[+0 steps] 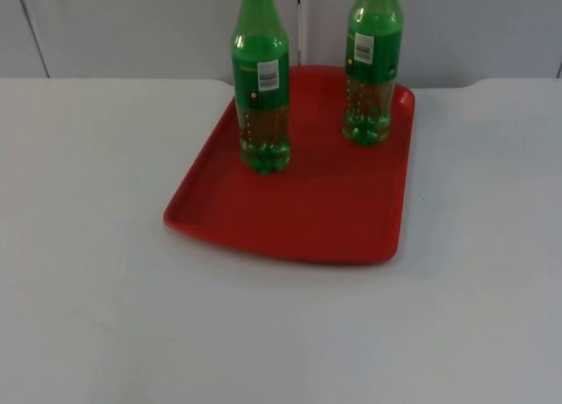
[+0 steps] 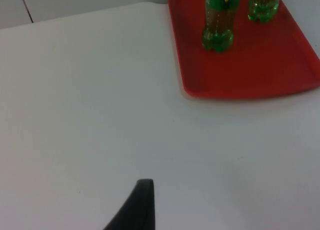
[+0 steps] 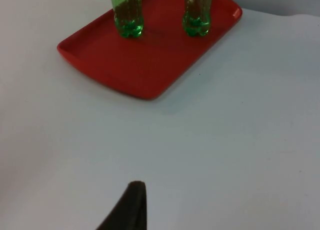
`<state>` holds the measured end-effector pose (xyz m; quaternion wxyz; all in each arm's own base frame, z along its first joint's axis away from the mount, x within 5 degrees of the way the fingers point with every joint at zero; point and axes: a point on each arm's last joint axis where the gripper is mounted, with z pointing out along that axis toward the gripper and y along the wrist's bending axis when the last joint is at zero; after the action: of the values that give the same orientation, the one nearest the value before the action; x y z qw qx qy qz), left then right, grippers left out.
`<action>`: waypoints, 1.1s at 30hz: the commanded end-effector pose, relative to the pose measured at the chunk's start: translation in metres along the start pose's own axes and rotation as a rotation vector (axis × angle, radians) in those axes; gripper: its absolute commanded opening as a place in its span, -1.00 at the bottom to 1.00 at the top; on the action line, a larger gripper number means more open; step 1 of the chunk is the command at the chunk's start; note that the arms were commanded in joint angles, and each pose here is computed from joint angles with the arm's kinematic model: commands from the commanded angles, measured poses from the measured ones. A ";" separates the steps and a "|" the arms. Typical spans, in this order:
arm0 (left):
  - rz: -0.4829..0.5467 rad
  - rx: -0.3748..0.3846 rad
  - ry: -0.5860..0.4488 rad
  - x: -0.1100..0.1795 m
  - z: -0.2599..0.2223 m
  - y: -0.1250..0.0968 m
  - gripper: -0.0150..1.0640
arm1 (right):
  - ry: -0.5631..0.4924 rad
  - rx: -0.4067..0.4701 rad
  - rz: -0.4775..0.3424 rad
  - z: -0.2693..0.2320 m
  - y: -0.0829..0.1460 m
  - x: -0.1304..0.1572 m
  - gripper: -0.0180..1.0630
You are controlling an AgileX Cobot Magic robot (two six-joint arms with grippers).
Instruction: Place the bottle upright on the tray.
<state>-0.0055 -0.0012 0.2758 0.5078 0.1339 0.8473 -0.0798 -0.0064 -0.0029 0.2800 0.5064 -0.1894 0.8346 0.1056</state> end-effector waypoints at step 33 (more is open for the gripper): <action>-0.010 0.009 0.001 0.001 0.001 -0.001 0.98 | -0.004 0.263 0.145 0.000 0.003 0.000 0.98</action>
<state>-0.0055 -0.0012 0.2758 0.5078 0.1339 0.8473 -0.0798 -0.0070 -0.0004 0.2800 0.5162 -0.0660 0.8533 0.0345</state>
